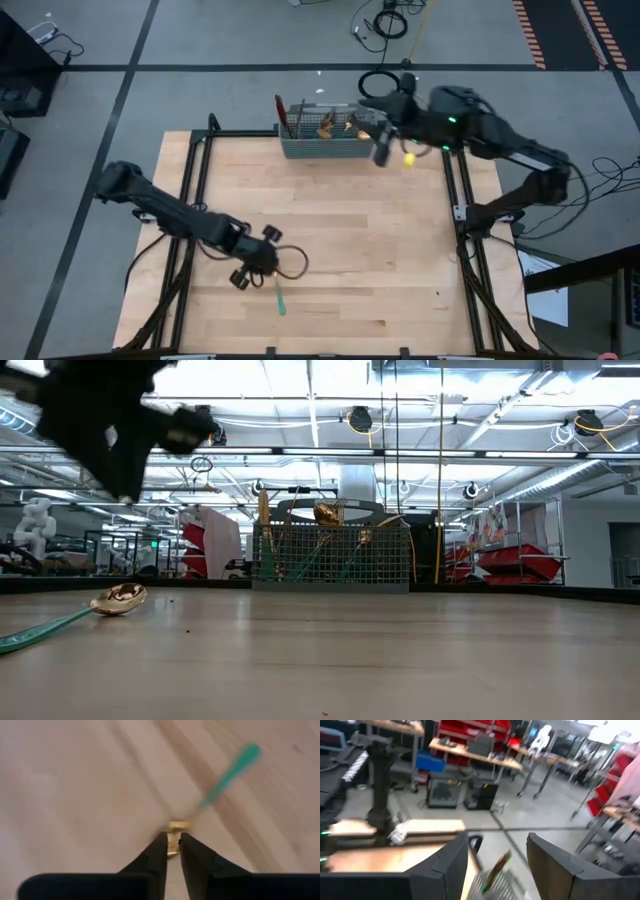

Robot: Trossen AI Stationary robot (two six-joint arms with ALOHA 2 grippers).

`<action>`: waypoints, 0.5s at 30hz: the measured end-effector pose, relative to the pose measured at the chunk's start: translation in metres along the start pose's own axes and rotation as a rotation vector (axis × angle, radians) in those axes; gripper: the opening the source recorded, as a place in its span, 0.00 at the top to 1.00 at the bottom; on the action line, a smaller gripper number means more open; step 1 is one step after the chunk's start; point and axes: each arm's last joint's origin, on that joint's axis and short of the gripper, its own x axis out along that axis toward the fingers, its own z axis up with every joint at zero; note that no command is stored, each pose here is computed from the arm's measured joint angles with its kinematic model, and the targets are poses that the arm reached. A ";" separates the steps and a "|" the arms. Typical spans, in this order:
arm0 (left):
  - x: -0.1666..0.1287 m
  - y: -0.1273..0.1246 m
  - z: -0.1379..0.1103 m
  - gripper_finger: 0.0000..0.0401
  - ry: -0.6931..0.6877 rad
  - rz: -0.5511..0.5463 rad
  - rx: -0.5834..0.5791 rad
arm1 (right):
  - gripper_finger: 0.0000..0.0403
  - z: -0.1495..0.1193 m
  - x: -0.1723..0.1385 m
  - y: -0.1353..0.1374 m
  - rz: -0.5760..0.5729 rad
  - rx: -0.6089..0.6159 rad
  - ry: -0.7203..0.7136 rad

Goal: Sort silverware
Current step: Put the green spoon into the gray silverware organizer

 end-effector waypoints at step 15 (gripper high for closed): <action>0.055 -0.006 0.014 0.59 0.051 -0.169 0.195 | 0.53 -0.011 -0.054 0.018 0.137 0.069 0.196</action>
